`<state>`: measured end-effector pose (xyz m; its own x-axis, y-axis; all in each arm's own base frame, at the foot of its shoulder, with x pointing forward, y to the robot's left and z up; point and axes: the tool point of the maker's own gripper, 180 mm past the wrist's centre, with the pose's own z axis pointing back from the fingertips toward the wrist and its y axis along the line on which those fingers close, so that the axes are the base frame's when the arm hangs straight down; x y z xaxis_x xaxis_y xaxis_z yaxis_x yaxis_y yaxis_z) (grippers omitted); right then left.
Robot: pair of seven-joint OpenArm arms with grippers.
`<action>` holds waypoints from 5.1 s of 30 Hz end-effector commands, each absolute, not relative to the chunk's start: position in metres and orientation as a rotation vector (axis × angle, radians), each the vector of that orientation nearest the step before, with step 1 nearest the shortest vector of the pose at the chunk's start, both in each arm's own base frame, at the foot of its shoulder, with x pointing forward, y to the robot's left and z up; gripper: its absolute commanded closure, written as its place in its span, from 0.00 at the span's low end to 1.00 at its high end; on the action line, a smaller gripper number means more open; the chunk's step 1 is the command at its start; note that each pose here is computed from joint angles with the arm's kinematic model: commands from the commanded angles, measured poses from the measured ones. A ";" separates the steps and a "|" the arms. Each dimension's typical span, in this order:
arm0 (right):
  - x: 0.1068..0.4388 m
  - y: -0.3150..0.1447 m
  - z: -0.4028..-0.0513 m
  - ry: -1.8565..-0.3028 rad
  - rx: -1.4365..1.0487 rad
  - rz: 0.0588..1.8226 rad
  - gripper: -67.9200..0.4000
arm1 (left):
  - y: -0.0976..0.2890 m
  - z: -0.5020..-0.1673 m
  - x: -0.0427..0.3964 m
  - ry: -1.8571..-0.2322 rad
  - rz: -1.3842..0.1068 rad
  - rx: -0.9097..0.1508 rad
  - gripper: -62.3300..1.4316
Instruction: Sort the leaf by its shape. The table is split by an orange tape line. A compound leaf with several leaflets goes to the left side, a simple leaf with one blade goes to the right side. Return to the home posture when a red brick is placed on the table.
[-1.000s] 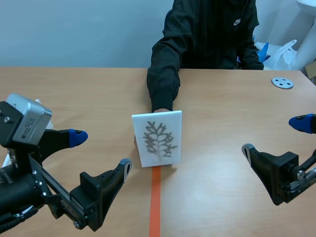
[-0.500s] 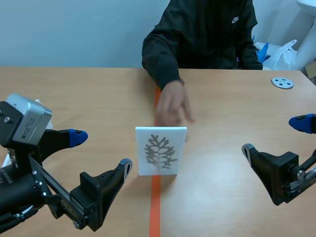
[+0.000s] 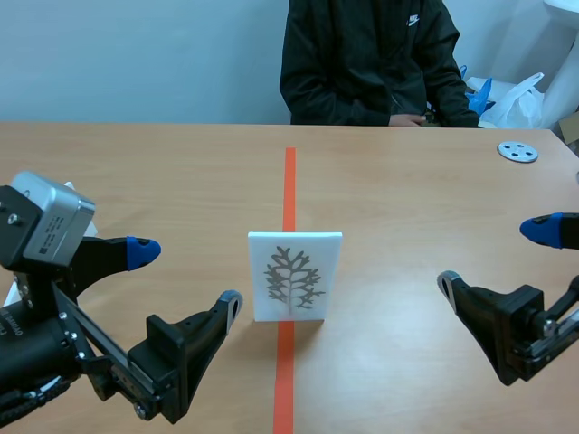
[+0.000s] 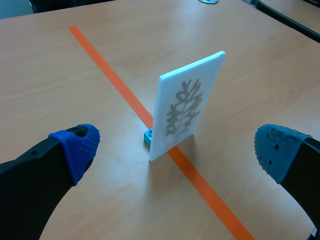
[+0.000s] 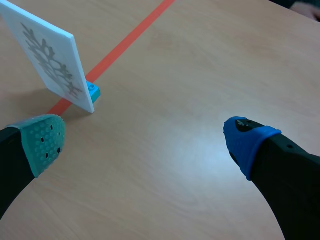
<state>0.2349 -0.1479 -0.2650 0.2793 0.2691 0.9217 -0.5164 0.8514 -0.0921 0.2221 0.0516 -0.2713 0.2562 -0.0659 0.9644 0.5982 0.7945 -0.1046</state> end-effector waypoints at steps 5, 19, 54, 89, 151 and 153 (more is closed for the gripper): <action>0.249 -0.142 -0.267 -1.196 0.277 0.553 0.00 | 0.049 -0.263 0.223 -1.265 -0.475 -0.521 0.00; 0.274 -0.095 -0.301 -1.168 0.448 0.649 0.00 | 0.050 -0.263 0.223 -1.266 -0.472 -0.517 0.00; 0.283 0.023 -0.357 -1.194 0.566 0.904 0.06 | 0.051 -0.263 0.223 -1.268 -0.472 -0.515 0.00; 0.291 0.016 -0.350 -1.257 0.528 0.860 0.97 | 0.051 -0.262 0.224 -1.271 -0.471 -0.516 0.00; 0.422 -0.279 -0.313 -1.302 0.027 -0.140 0.97 | 0.051 -0.263 0.223 -1.270 -0.471 -0.516 0.00; 0.423 -0.273 -0.315 -1.300 0.005 -0.099 0.97 | 0.051 -0.263 0.223 -1.270 -0.471 -0.516 0.00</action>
<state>0.4146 -0.2639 -0.3387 0.3299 -0.0947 0.9392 0.0606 0.9950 0.0791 0.2225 0.0522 -0.2713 0.2560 -0.0653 0.9645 0.5949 0.7970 -0.1039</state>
